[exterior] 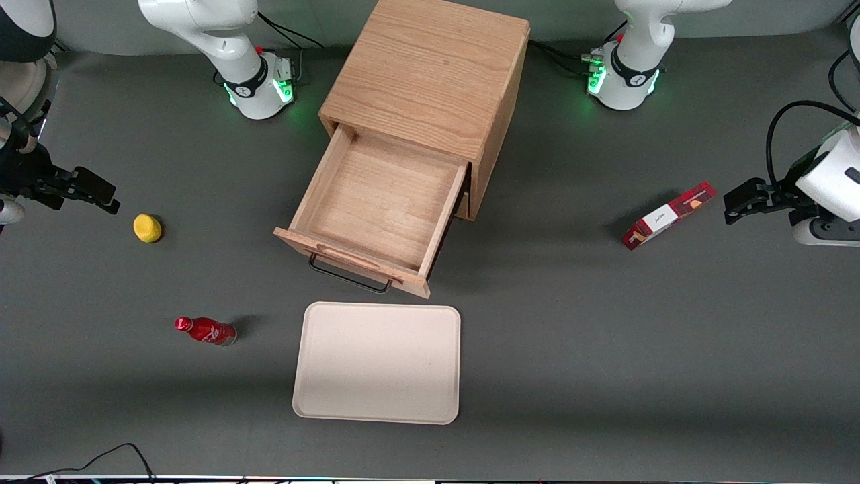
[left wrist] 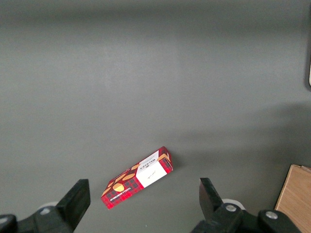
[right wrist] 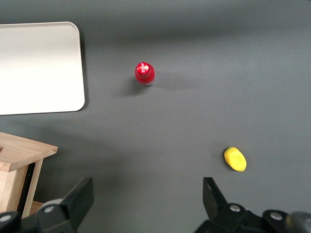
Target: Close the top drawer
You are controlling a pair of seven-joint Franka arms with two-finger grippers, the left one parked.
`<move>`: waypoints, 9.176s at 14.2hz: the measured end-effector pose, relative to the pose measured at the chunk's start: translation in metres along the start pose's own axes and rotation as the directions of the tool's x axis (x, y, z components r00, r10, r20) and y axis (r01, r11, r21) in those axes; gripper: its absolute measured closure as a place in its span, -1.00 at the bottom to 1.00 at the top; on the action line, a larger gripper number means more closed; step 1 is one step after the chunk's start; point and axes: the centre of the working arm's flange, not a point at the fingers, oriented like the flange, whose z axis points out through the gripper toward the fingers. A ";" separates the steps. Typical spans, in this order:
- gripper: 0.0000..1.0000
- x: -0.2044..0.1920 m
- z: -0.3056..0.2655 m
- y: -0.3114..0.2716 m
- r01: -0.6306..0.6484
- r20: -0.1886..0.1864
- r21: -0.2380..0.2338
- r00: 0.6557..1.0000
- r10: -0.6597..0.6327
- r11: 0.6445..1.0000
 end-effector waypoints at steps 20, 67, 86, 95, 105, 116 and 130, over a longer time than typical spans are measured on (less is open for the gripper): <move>-1.00 0.010 -0.014 -0.019 0.060 0.001 0.099 0.998 -0.060 0.993; -1.00 0.096 0.212 -0.314 0.870 -0.075 0.338 0.406 -0.911 0.360; -1.00 0.083 0.233 -0.332 0.845 -0.056 0.397 0.413 -0.909 0.359; -1.00 0.037 0.232 -0.358 0.832 0.007 0.430 0.386 -0.923 0.351; -1.00 -0.015 0.229 -0.363 0.818 0.030 0.455 0.382 -0.924 0.352; -1.00 -0.052 0.218 -0.382 0.803 0.035 0.482 0.382 -0.924 0.350; -1.00 -0.112 0.215 -0.412 0.785 0.066 0.492 0.399 -0.914 0.378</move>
